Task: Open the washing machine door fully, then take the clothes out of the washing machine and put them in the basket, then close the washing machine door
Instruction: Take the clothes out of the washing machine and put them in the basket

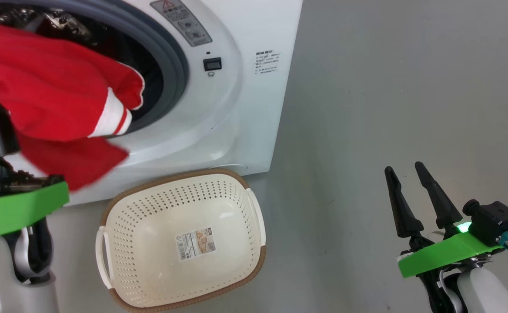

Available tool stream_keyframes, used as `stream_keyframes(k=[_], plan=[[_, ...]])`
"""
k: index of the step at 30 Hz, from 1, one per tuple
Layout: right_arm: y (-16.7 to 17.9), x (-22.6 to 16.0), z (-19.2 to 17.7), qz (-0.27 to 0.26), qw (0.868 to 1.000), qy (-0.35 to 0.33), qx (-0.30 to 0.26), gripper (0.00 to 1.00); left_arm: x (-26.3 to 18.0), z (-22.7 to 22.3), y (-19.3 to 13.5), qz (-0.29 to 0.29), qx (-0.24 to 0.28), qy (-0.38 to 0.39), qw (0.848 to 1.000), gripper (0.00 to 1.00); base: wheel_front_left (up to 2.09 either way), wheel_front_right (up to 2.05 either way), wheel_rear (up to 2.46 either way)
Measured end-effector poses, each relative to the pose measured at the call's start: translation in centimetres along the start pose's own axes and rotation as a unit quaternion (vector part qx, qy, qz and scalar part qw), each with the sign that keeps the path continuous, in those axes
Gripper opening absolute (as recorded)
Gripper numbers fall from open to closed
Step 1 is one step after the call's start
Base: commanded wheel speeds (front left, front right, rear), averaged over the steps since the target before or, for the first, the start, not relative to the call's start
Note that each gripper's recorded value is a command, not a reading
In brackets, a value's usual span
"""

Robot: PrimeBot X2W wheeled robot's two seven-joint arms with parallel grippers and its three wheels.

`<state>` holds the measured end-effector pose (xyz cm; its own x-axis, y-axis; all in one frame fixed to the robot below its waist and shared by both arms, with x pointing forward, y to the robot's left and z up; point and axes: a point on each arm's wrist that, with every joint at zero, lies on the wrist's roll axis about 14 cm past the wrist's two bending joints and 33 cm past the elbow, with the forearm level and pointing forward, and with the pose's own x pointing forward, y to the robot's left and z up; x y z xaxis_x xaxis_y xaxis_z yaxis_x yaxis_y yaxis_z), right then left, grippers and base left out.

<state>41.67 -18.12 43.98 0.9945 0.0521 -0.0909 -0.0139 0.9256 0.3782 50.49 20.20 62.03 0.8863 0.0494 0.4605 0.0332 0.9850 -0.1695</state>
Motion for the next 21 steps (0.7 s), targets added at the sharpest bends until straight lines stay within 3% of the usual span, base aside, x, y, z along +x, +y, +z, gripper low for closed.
stream_keyframes(k=[4, 12, 21], plan=[[-0.1, 0.0, -0.2, -0.002, 1.000, 0.002, 0.000, 1.00, -0.3, 0.0, -0.5, -0.008, -0.001, -0.001, 1.000, 0.00, 0.00, 0.00, 0.00], [-0.5, -0.1, -0.4, -0.008, 1.000, 0.005, 0.001, 1.00, -3.1, -5.7, 0.1, 0.009, -0.023, 0.089, 0.996, 0.00, 0.00, 0.00, 0.00], [-1.0, -0.1, -1.1, -0.017, 1.000, 0.014, 0.001, 1.00, -8.4, -13.7, -0.2, 0.015, -0.036, 0.227, 0.973, 0.00, 0.00, 0.00, 0.00]])
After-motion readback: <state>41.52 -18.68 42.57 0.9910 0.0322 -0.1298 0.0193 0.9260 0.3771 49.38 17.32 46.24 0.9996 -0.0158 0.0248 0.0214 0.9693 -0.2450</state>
